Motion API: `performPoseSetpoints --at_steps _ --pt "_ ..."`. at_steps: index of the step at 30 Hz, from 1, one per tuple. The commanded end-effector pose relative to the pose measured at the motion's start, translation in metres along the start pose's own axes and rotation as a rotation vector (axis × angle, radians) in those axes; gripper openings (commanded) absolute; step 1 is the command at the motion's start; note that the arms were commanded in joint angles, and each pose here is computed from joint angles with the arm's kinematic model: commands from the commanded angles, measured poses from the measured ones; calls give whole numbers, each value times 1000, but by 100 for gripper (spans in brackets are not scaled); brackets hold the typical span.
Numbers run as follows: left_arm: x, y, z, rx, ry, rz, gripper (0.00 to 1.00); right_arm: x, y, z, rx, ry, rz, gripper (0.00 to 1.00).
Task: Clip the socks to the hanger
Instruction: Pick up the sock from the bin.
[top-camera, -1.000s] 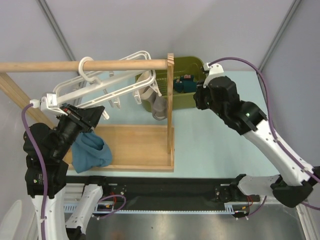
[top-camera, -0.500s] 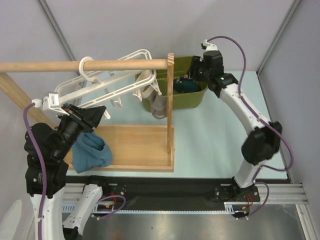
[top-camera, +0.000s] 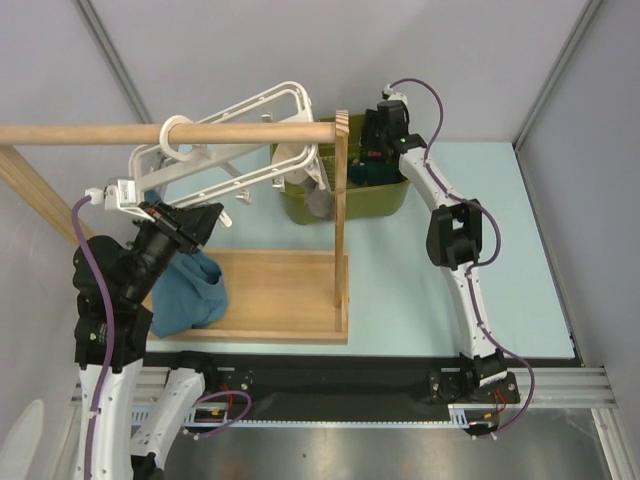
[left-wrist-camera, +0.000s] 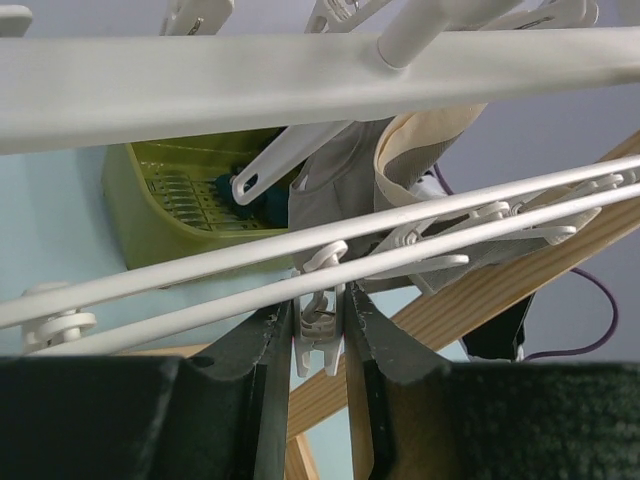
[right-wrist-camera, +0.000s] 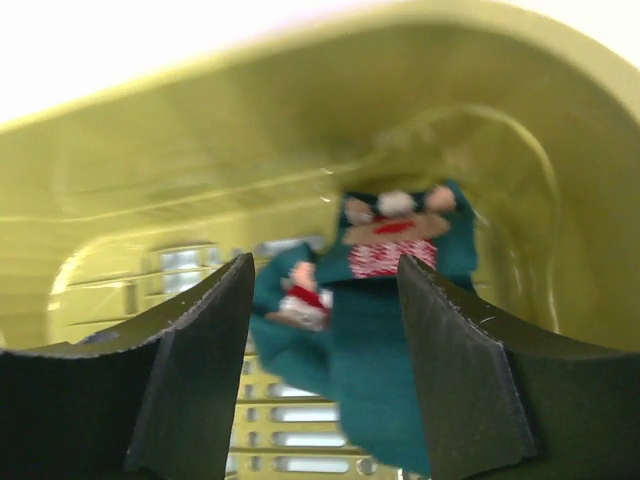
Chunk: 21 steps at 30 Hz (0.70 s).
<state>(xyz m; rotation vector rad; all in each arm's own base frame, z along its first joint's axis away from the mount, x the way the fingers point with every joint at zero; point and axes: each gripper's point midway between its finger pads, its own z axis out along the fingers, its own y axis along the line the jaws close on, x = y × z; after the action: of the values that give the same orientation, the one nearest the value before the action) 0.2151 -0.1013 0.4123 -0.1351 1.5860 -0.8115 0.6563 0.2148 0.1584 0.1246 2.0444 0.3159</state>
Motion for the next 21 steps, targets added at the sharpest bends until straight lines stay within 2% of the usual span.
performPoseSetpoints --at_steps 1,12,21 --pt "33 16 6 -39 130 -40 0 -23 -4 2 21 -68 83 65" --pt "38 29 10 -106 128 -116 0 7 -22 24 69 -36 -42 60" --pt "39 31 12 -133 141 -152 0 32 -19 35 83 2 -76 57"
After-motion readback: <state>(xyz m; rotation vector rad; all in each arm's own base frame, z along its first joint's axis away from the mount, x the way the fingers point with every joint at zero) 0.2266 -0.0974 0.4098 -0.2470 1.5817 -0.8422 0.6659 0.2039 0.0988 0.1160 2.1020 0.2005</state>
